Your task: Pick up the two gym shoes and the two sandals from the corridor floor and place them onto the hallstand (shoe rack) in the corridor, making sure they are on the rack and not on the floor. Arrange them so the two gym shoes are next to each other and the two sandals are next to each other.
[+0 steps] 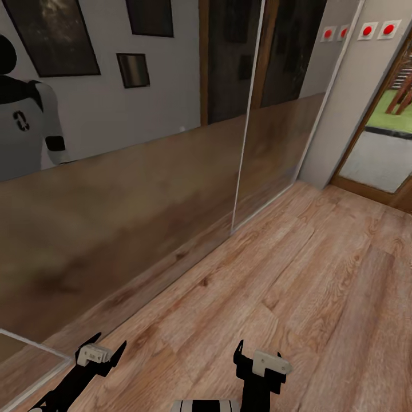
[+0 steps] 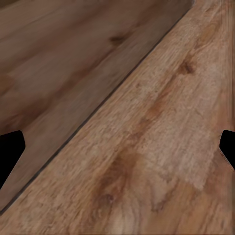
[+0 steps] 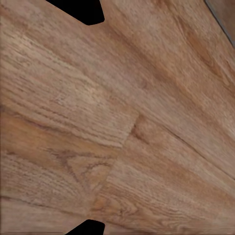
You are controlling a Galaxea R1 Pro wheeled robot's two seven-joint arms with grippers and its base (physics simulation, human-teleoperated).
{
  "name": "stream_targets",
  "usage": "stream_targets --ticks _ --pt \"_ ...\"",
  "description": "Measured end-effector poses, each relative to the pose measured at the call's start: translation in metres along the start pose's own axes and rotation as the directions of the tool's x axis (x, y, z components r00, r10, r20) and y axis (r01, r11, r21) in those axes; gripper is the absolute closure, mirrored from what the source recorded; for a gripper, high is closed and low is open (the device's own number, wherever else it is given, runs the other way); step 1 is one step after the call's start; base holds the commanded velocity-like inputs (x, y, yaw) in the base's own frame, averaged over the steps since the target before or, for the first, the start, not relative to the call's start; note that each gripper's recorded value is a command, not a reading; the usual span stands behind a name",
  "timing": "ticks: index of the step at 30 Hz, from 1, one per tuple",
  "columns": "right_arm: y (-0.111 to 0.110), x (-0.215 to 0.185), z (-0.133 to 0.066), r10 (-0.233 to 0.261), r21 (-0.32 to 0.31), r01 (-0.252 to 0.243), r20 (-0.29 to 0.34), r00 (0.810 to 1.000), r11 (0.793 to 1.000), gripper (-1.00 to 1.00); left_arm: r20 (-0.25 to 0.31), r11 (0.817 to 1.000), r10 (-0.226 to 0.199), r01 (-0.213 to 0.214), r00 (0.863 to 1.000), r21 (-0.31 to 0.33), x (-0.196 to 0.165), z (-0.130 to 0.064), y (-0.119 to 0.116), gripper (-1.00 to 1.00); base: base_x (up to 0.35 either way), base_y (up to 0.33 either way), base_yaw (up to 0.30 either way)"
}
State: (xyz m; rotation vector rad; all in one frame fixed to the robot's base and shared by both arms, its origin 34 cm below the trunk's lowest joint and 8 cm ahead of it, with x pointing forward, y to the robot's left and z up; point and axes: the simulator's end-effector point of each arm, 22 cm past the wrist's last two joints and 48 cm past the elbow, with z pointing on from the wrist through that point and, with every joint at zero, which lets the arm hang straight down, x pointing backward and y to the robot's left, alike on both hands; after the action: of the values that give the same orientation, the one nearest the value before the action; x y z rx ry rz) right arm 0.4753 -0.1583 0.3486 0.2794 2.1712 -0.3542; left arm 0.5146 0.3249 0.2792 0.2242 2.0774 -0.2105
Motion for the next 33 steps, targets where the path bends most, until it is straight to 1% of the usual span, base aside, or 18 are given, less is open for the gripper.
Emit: stream_targets --ticks 14,33 --pt "0.0000 -0.0008 -0.0002 0.001 0.000 -0.001 0.002 1.000 1.000 -1.00 0.002 1.000 0.001 -0.001 1.000 0.000 -0.0010 0.0000 -0.0001 -1.00 0.000 0.000 -0.082" --pt "0.0000 -0.0014 -0.0004 0.001 0.000 -0.001 0.003 1.000 1.000 -1.00 0.003 1.000 0.001 -0.001 1.000 0.001 -0.0015 0.0001 -0.0005 -1.00 0.000 0.000 -0.178"
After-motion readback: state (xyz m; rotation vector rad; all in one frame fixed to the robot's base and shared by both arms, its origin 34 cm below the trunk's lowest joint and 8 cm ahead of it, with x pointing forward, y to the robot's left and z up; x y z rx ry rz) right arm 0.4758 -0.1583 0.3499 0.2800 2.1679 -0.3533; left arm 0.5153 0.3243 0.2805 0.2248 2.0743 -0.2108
